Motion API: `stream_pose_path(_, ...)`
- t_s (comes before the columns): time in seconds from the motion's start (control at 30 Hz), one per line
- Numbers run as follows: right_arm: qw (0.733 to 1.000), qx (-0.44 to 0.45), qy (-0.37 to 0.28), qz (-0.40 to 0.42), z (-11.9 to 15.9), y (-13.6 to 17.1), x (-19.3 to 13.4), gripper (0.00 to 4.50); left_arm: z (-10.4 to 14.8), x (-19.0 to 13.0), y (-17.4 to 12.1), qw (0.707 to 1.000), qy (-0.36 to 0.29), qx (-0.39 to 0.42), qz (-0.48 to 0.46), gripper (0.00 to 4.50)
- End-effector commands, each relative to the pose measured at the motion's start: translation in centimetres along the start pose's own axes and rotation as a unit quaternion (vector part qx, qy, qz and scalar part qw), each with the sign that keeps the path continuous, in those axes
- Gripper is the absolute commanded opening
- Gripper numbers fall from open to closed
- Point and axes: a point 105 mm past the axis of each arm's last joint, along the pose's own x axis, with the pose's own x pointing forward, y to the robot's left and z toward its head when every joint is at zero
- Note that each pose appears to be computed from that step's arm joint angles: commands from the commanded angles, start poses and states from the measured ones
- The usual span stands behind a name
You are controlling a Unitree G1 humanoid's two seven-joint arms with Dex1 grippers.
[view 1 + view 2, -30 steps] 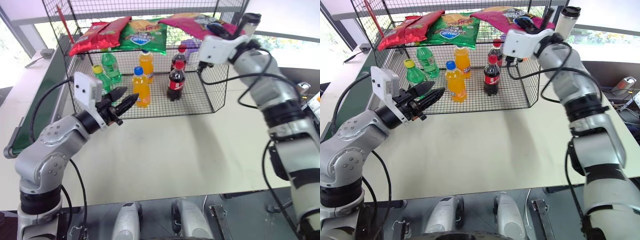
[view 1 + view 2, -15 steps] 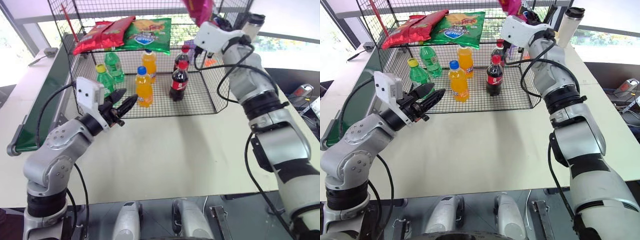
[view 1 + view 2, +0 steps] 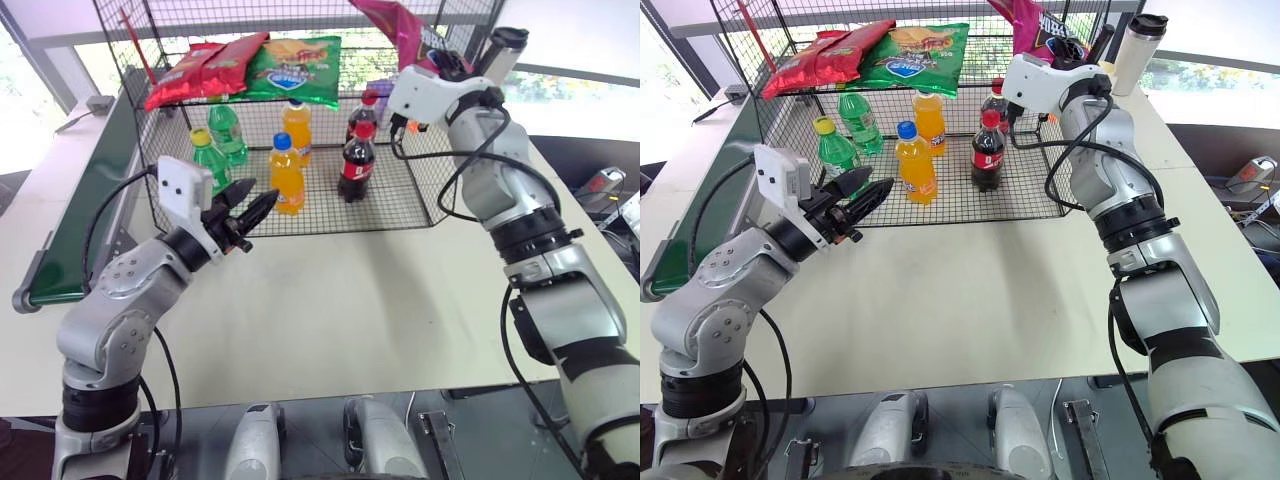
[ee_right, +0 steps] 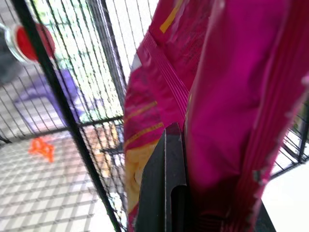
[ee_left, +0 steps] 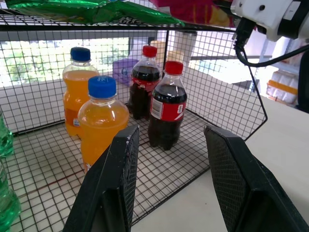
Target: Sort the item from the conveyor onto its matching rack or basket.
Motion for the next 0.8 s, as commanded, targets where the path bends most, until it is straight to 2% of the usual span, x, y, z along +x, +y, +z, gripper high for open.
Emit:
stream_pose_path(0.03,1.0,0.01,-0.028,0.002,2.4,-0.5,0.8,0.0,0.9,0.2,-0.3,1.0,-0.021,0.011,-0.008,2.19)
stream_pose_path(0.13,0.999,0.02,-0.038,0.003,3.1,-0.6,1.1,0.0,0.7,0.2,-0.3,1.0,-0.021,0.01,-0.005,2.19)
stream_pose_path(0.3,0.998,0.038,-0.042,0.013,3.4,-0.5,1.5,1.92,0.5,0.1,-0.2,1.0,-0.021,0.008,-0.001,2.24)
stream_pose_path(0.43,0.998,0.037,-0.051,0.012,3.9,-1.0,1.4,3.89,0.3,0.1,-0.1,1.0,-0.019,0.007,0.002,2.24)
stream_pose_path(0.57,0.995,0.055,-0.076,0.021,4.6,-1.5,0.7,3.89,0.1,0.0,0.1,1.0,-0.017,0.006,0.005,2.24)
stream_pose_path(0.8,0.973,0.154,-0.166,0.053,7.4,-1.5,-1.0,3.89,-0.2,0.3,0.4,1.0,-0.015,0.005,0.007,2.24)
